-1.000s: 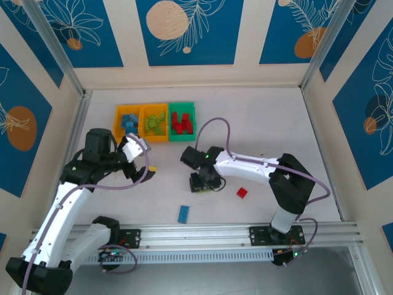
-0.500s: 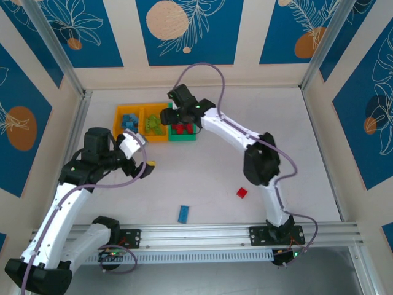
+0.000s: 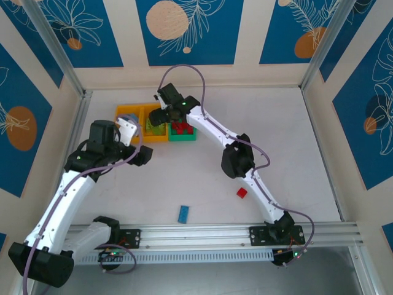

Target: Sort the legos into containers by color

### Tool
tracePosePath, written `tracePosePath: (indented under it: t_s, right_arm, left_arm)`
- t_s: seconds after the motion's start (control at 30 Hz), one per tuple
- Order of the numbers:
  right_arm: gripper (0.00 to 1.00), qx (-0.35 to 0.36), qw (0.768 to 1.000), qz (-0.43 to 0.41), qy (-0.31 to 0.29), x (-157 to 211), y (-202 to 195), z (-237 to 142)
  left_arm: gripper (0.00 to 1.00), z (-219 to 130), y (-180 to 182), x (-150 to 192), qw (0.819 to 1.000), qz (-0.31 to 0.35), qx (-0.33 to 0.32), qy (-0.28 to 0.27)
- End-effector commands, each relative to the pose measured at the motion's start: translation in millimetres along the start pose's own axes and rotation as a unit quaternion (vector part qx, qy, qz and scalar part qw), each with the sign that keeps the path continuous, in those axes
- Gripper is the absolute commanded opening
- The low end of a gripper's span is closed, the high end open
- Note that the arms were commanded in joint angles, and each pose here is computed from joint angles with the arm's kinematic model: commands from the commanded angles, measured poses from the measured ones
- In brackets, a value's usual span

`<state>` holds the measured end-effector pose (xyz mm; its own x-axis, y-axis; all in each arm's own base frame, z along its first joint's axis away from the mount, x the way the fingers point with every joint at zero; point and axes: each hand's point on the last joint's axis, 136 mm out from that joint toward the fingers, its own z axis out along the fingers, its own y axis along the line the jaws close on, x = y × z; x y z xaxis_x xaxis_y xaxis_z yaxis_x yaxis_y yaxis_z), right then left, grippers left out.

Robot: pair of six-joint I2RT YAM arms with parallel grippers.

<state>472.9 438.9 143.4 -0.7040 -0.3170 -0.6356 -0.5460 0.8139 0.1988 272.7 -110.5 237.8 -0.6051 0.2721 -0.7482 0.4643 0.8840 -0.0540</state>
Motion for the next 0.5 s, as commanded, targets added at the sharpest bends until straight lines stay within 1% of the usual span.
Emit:
tracePosePath:
  t_s: [0.0,0.1,0.17,0.27,0.3,0.37,0.47]
  right_arm:
    - [0.82,-0.021,0.999,-0.009,-0.037,-31.6,10.8,-68.5]
    - [0.81,-0.023,0.999,0.021,-0.036,-31.1,3.4,-103.6]
    - [0.81,-0.028,0.998,0.057,-0.030,-24.0,-8.5,-127.4]
    - [0.81,-0.031,0.992,0.114,-0.033,-7.2,-30.6,-167.7]
    - [0.81,-0.031,0.991,0.128,-0.038,-1.5,-37.4,-180.2]
    - [0.81,-0.025,0.986,0.163,-0.032,26.5,-54.0,-196.9]
    - [0.82,-0.005,0.979,0.205,-0.013,72.3,-75.5,-212.7]
  left_arm:
    - [1.00,-1.7,4.4,-5.0,0.998,-0.060,-0.016,-0.005]
    - [1.00,1.4,-2.0,-0.6,0.992,-0.123,0.002,0.013]
    - [0.96,3.6,-10.2,7.1,0.985,-0.167,0.016,0.033]
    - [0.91,10.9,-23.7,28.5,0.975,-0.205,0.019,0.078]
    - [0.90,14.0,-30.9,35.7,0.973,-0.210,0.024,0.091]
    - [0.89,22.5,-53.9,52.2,0.971,-0.204,0.038,0.120]
    - [0.89,31.2,-90.6,76.4,0.970,-0.165,0.056,0.169]
